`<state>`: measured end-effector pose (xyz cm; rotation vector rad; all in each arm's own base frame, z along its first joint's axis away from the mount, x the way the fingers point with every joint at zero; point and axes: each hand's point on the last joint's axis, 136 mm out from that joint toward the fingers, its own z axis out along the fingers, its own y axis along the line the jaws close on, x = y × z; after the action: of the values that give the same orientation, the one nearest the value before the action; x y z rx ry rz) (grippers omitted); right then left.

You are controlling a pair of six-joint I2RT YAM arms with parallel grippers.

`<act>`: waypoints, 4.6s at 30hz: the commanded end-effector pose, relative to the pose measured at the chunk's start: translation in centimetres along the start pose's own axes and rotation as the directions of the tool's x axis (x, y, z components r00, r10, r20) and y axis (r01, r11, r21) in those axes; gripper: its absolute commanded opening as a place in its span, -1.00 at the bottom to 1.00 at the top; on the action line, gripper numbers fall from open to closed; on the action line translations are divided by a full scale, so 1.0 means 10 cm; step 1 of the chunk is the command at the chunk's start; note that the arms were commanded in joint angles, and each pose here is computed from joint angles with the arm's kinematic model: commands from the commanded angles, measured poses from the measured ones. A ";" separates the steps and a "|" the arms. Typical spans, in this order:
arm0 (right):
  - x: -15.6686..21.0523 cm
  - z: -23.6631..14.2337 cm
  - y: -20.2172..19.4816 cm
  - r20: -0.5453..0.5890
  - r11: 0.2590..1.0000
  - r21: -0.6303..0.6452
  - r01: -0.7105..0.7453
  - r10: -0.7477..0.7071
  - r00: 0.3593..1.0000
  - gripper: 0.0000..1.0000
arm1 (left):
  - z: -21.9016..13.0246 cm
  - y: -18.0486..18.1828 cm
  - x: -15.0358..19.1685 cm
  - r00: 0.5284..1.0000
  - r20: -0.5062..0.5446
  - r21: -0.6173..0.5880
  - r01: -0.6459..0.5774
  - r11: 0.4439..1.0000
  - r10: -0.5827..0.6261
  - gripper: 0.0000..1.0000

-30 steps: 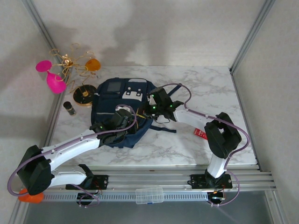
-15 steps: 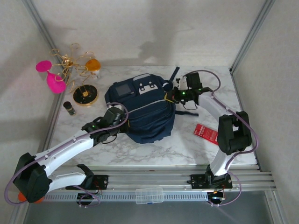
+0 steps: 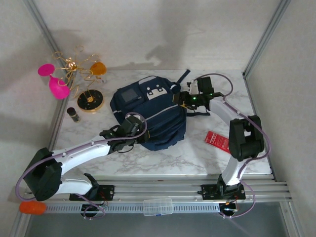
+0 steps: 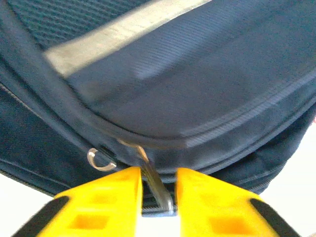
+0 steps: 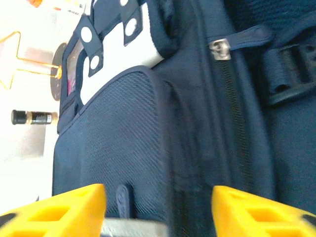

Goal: Pack books, pencil case, and school supplies into a backpack

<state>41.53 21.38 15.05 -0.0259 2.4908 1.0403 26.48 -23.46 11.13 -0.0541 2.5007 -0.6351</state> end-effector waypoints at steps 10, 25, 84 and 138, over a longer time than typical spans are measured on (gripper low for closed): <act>0.64 -1.57 -1.93 0.416 0.757 0.431 -0.491 0.316 0.853 0.97 | -0.14 -1.04 0.21 0.983 0.003 0.319 0.174 0.932 -0.185 -0.17; 1.48 -1.47 -2.18 0.454 0.620 0.313 -0.720 0.568 0.687 0.97 | 0.93 -1.98 0.75 0.943 -0.206 0.380 0.322 0.867 -0.260 -0.18; 1.18 -1.29 -1.29 0.176 0.905 0.099 -0.413 0.393 0.903 -1.00 | 1.56 -2.25 0.37 0.958 -0.210 0.357 0.261 0.897 -0.196 -0.76; 0.77 -1.21 0.01 0.114 0.913 -0.282 -0.296 0.339 0.934 -1.00 | 0.35 -0.75 -1.40 0.906 0.133 -0.210 -0.371 0.905 0.402 -1.00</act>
<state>30.01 12.86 18.52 0.3726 2.2893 1.3383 39.03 -28.41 14.32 0.4341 2.3680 -0.1000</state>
